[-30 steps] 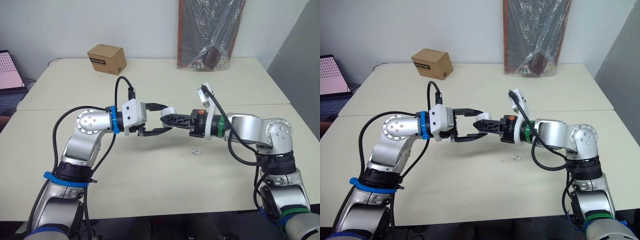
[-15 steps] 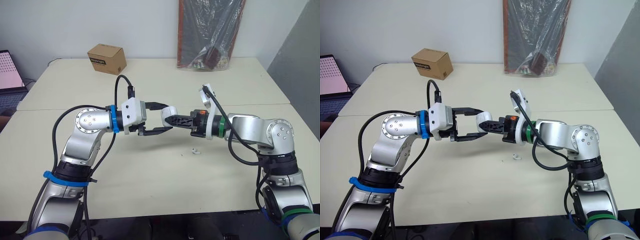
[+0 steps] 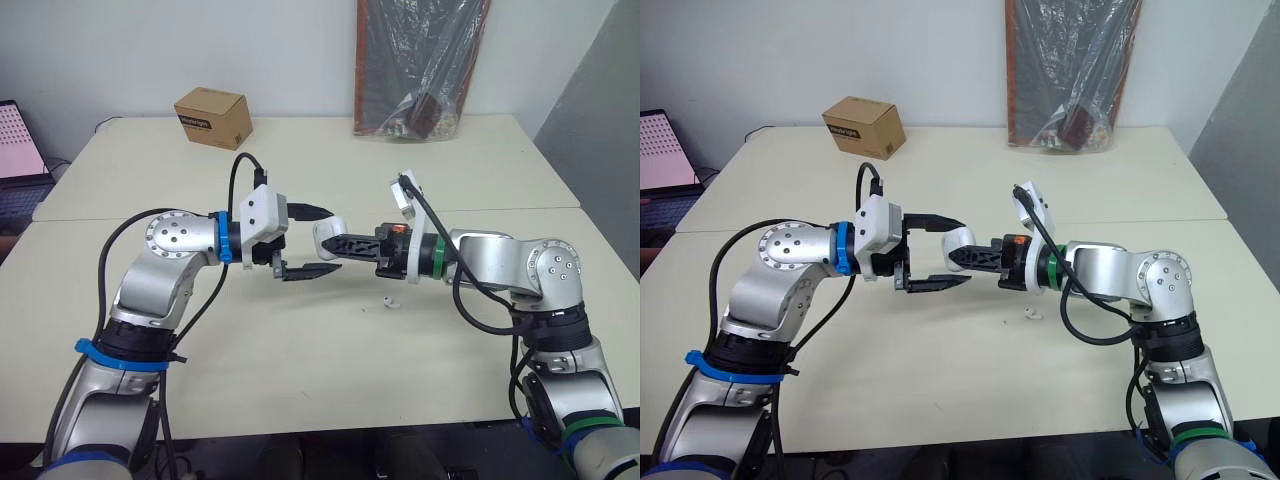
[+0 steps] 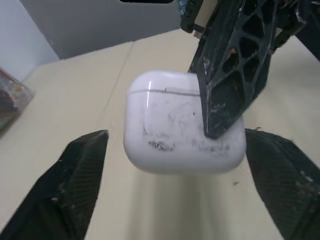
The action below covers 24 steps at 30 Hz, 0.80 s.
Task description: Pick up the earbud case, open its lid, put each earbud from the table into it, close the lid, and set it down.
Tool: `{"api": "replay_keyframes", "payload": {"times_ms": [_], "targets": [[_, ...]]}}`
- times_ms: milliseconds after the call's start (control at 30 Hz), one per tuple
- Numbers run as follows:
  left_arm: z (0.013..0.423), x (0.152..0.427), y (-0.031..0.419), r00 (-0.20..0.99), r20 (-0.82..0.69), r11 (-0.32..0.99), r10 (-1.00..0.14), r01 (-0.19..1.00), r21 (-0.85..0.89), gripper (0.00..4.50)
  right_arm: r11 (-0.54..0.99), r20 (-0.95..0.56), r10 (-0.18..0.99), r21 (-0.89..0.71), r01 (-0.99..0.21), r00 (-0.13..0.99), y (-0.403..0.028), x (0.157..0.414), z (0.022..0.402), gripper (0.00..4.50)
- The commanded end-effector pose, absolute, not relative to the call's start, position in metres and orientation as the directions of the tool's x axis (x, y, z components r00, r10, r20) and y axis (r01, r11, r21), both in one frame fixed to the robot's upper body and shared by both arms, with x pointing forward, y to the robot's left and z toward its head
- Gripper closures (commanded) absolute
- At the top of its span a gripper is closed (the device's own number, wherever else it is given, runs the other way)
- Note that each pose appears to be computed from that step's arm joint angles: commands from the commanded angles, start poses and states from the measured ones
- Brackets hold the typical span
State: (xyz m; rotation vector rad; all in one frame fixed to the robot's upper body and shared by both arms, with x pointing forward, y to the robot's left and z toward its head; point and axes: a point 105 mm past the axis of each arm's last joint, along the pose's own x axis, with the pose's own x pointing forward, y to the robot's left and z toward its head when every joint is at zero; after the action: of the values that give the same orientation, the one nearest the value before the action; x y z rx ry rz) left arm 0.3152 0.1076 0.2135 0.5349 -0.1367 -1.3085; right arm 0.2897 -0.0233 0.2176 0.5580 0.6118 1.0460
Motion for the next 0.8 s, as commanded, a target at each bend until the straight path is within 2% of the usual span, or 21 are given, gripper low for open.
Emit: {"api": "replay_keyframes", "payload": {"times_ms": [33, 167, 333, 400, 667, 800], "targets": [[0.228, 0.309, 0.119, 0.276, -0.191, 0.169, -0.942, 0.881, 0.442, 0.03, 0.373, -0.190, 0.924, 0.637, -0.675, 0.331, -0.024, 0.280, 0.228, 3.72], [0.226, 0.301, 0.136, 0.238, -0.278, 0.154, -0.931, 0.944, 0.292, 0.03, 0.434, -0.285, 0.899, 0.488, -0.757, 0.332, -0.034, 0.281, 0.225, 3.72], [0.230, 0.301, 0.137, 0.203, -0.307, 0.142, -0.930, 0.968, 0.209, 0.03, 0.469, -0.406, 0.843, 0.237, -0.851, 0.352, -0.036, 0.283, 0.213, 3.72], [0.233, 0.301, 0.132, 0.189, -0.298, 0.134, -0.936, 0.971, 0.195, 0.03, 0.463, -0.459, 0.813, 0.136, -0.876, 0.359, -0.038, 0.284, 0.206, 3.72], [0.230, 0.299, 0.120, 0.096, -0.342, 0.054, -0.935, 0.990, 0.132, 0.03, 0.380, -0.518, 0.775, -0.073, -0.922, 0.361, -0.040, 0.289, 0.204, 3.72], [0.228, 0.301, 0.117, 0.077, -0.354, 0.034, -0.932, 0.991, 0.127, 0.93, 0.359, -0.511, 0.772, -0.140, -0.923, 0.378, -0.038, 0.295, 0.211, 3.72]]}}
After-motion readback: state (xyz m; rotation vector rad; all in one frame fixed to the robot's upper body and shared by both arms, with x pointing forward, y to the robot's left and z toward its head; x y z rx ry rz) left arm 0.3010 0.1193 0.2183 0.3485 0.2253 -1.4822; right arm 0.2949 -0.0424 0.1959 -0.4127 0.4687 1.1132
